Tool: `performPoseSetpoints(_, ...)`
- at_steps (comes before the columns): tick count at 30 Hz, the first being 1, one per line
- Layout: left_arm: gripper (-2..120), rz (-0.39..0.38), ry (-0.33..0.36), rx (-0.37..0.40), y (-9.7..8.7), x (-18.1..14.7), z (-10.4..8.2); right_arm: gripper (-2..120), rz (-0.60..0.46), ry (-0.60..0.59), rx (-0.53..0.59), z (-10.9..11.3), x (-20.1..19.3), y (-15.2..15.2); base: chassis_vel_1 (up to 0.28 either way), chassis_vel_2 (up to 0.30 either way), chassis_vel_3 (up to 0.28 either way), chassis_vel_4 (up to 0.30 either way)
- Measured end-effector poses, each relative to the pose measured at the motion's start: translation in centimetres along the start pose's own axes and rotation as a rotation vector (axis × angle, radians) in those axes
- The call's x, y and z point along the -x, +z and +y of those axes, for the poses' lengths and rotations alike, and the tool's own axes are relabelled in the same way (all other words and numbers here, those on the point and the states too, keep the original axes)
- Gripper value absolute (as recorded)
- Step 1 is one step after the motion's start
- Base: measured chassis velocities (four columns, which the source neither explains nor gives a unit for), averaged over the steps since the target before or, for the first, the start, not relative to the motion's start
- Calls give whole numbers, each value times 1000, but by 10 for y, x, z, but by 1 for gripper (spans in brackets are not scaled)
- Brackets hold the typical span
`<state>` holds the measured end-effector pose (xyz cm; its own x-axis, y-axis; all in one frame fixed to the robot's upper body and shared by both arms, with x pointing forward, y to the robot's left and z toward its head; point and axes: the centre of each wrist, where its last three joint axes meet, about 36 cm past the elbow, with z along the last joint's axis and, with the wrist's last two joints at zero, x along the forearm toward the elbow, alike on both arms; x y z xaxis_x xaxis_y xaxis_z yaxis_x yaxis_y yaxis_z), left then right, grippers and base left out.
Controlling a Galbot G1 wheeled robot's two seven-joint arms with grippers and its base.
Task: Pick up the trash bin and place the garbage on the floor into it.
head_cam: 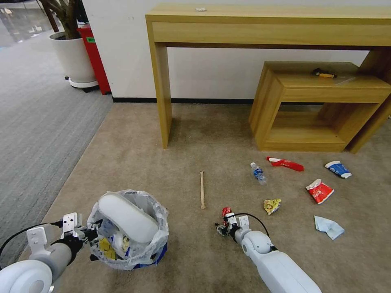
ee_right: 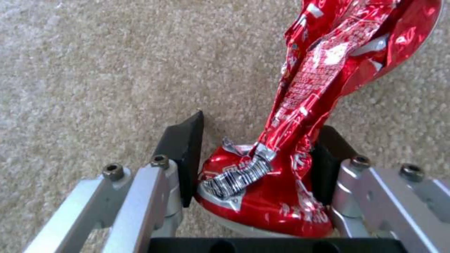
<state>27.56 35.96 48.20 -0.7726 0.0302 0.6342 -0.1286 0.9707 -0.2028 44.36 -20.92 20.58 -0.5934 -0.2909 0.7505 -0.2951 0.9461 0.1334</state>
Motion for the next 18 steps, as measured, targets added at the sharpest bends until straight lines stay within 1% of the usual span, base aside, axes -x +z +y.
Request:
performPoseSetpoints(5,0,-2,-1,1,-1,0,1,43,-7,3,-5,1,-2,0,0,0,0,0)
performPoseSetpoints(9,0,-4,5,2,-1,-1,-1,43,-45,-2,-18,8,-12,-6,0,0,0,0)
performPoseSetpoints(12,0,-4,9,4,-1,-2,-3,43,-140,-1,-48,9,-31,-29,0,0,0,0)
performPoseSetpoints(13,0,-4,9,4,-1,-2,-3,43,-140,-1,-48,9,-31,-29,0,0,0,0)
performPoseSetpoints(16,0,-7,12,7,-2,-3,-5,43,-259,-20,-100,11,-57,-63,0,0,0,0)
performPoseSetpoints(17,0,-7,12,7,-2,-3,-5,43,-259,-20,-100,11,-57,-63,0,0,0,0)
performPoseSetpoints(18,0,-7,10,8,-2,-3,-5,43,-299,-38,-118,13,-67,-77,0,0,0,0)
